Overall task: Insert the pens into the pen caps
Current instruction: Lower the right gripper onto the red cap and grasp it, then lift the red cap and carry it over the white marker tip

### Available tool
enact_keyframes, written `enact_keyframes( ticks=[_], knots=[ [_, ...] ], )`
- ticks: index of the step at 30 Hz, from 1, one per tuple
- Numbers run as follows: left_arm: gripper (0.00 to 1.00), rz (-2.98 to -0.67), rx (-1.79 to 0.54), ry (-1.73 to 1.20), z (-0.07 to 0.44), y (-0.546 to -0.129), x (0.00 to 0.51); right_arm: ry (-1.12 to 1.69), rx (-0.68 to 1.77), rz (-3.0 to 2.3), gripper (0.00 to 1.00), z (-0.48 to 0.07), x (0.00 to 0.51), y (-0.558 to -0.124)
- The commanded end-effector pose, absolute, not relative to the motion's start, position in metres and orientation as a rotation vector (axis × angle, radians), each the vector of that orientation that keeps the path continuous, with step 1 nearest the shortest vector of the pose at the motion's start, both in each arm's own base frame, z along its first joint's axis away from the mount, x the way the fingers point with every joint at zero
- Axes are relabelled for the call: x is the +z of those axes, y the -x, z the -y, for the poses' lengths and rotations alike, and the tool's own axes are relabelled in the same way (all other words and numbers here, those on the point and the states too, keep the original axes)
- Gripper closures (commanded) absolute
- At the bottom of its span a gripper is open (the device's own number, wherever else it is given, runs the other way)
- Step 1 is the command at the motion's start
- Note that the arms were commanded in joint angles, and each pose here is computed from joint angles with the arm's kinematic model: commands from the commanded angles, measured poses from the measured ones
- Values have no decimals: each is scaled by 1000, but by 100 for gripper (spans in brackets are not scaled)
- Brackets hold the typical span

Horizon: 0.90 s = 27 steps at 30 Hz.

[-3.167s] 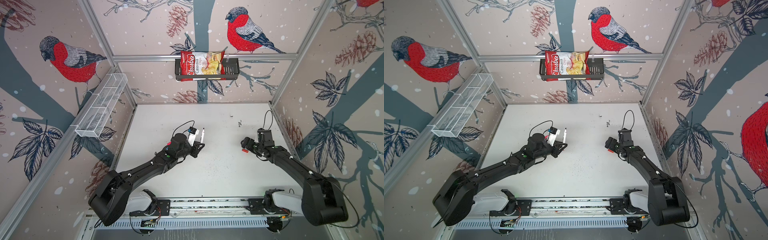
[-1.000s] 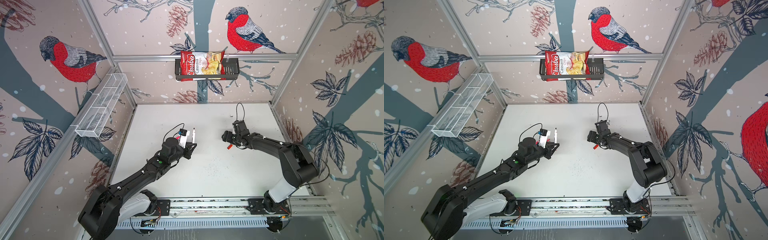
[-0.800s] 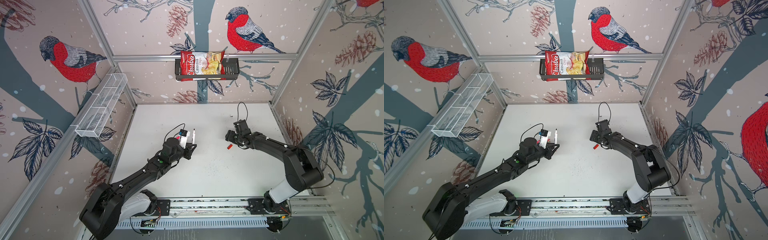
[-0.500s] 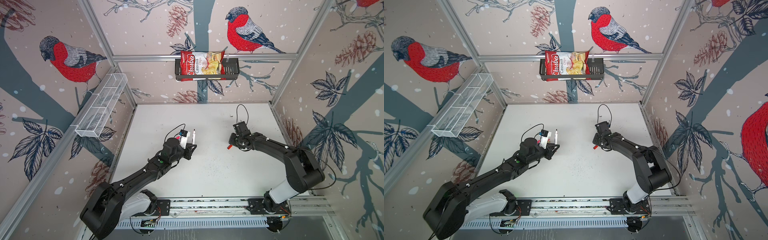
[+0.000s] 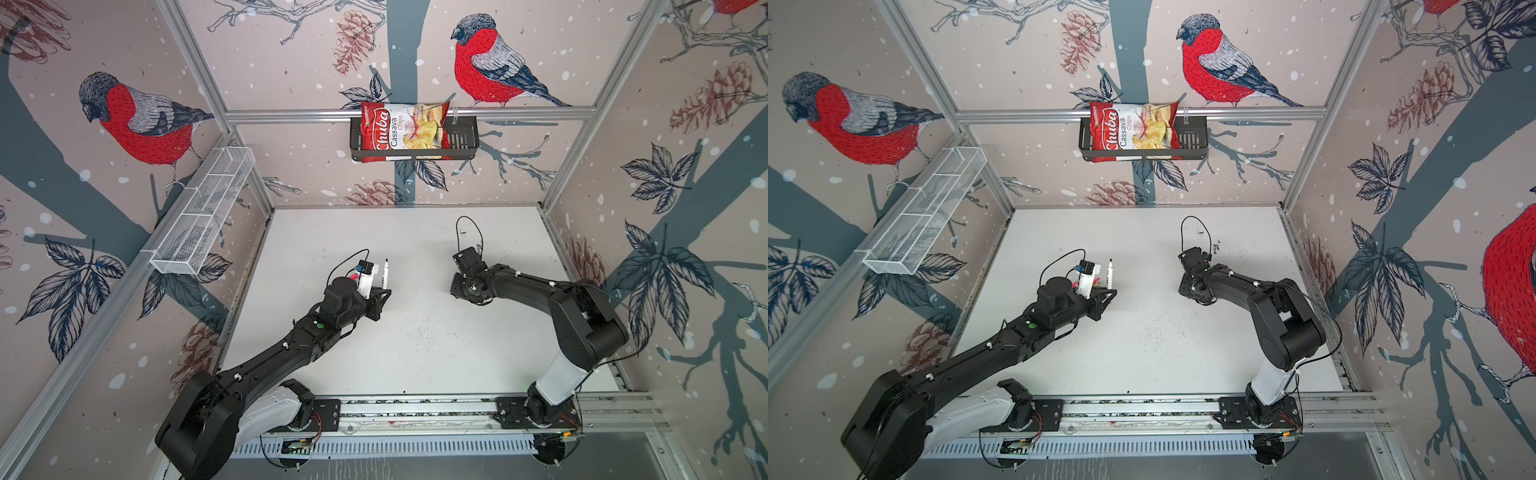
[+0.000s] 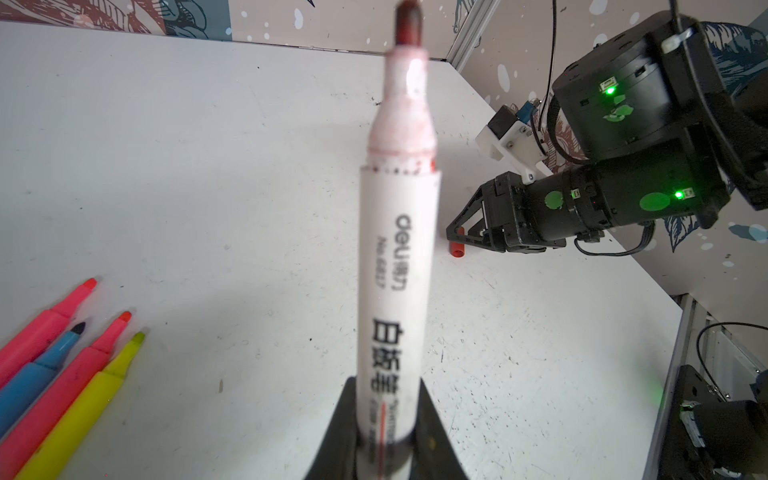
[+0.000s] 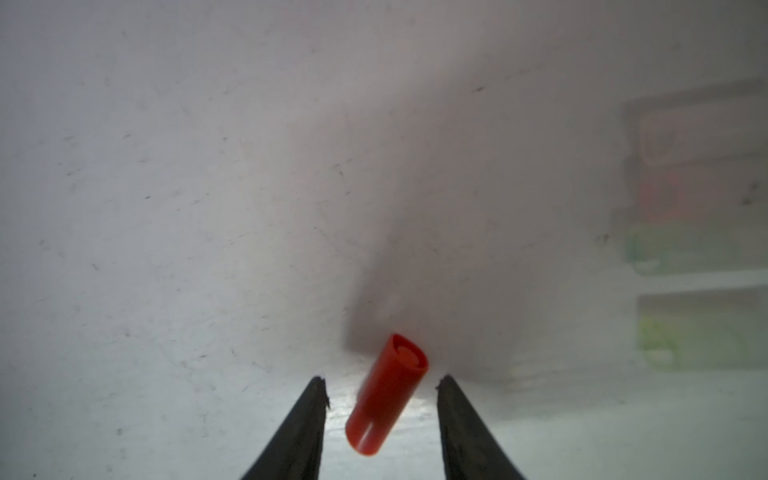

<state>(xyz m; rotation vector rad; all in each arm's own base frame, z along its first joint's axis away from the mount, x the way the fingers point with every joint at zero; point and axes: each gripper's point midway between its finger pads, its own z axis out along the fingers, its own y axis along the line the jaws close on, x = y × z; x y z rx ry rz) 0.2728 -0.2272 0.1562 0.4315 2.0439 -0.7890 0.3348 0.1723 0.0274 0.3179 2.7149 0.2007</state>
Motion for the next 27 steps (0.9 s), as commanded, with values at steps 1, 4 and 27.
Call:
enact_keyframes(
  ticks=[1, 4, 27],
  knots=[
    [100, -2032, -768, -437, 227, -275, 157, -343, 164, -2708, 55, -169, 27, -336],
    [100, -2031, -762, -439, 226, -275, 157, -338, 159, -2711, 56, -170, 24, -338],
    [100, -1993, -829, -454, 232, -266, 162, -119, 445, -2599, 88, -210, 82, -342]
  ],
)
